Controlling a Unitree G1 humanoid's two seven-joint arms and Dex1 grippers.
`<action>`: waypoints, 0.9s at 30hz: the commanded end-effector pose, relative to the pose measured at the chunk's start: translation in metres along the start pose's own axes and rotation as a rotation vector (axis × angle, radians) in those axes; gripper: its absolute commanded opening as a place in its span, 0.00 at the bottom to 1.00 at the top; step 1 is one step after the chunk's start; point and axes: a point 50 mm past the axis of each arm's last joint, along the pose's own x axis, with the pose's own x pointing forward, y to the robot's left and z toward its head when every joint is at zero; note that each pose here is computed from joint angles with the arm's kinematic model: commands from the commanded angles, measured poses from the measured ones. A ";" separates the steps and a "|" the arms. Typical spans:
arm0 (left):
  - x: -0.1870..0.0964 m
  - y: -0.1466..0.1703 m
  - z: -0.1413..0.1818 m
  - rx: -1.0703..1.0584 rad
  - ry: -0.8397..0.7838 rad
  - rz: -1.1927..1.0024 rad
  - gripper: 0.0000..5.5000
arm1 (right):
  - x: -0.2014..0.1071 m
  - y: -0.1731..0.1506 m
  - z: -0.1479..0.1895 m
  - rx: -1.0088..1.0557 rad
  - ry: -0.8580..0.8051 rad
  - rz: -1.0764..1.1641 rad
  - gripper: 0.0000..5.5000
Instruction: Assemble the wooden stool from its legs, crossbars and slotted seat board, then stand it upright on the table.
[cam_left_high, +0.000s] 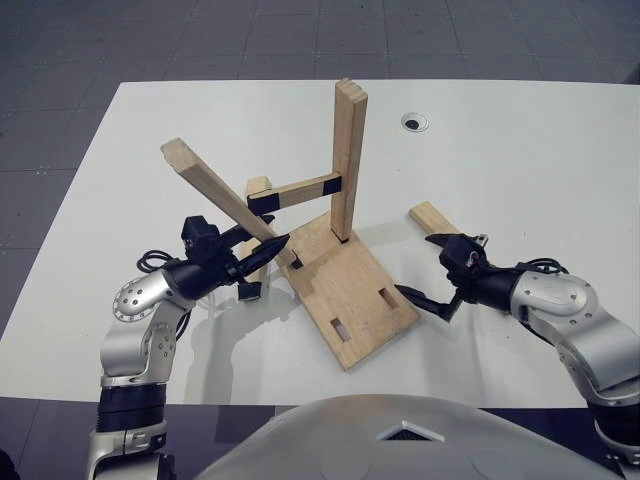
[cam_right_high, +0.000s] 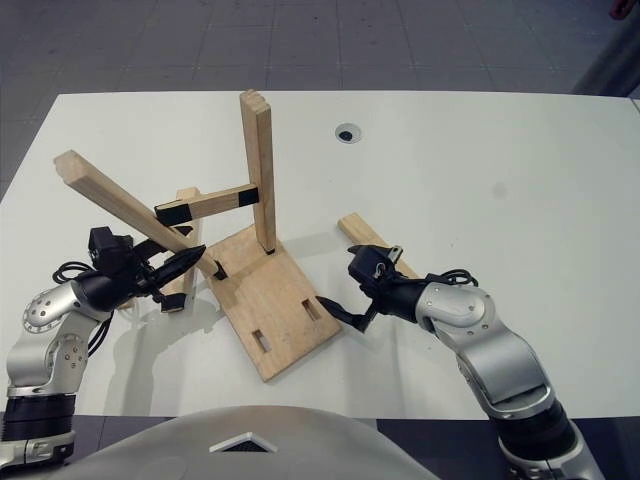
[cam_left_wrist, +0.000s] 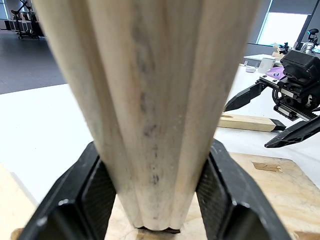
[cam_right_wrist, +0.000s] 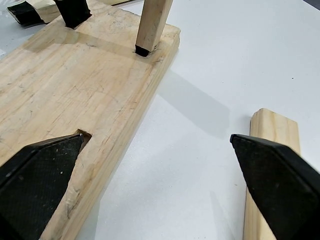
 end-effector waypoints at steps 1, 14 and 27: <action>0.000 0.003 0.003 0.032 0.014 0.022 0.37 | -0.002 -0.001 0.004 -0.009 -0.016 -0.013 1.00; 0.005 0.006 -0.011 0.069 0.116 0.101 0.37 | -0.005 0.001 0.010 0.000 -0.053 -0.019 1.00; 0.004 -0.002 -0.014 0.036 0.135 0.035 0.37 | -0.006 0.003 0.012 0.006 -0.061 -0.022 1.00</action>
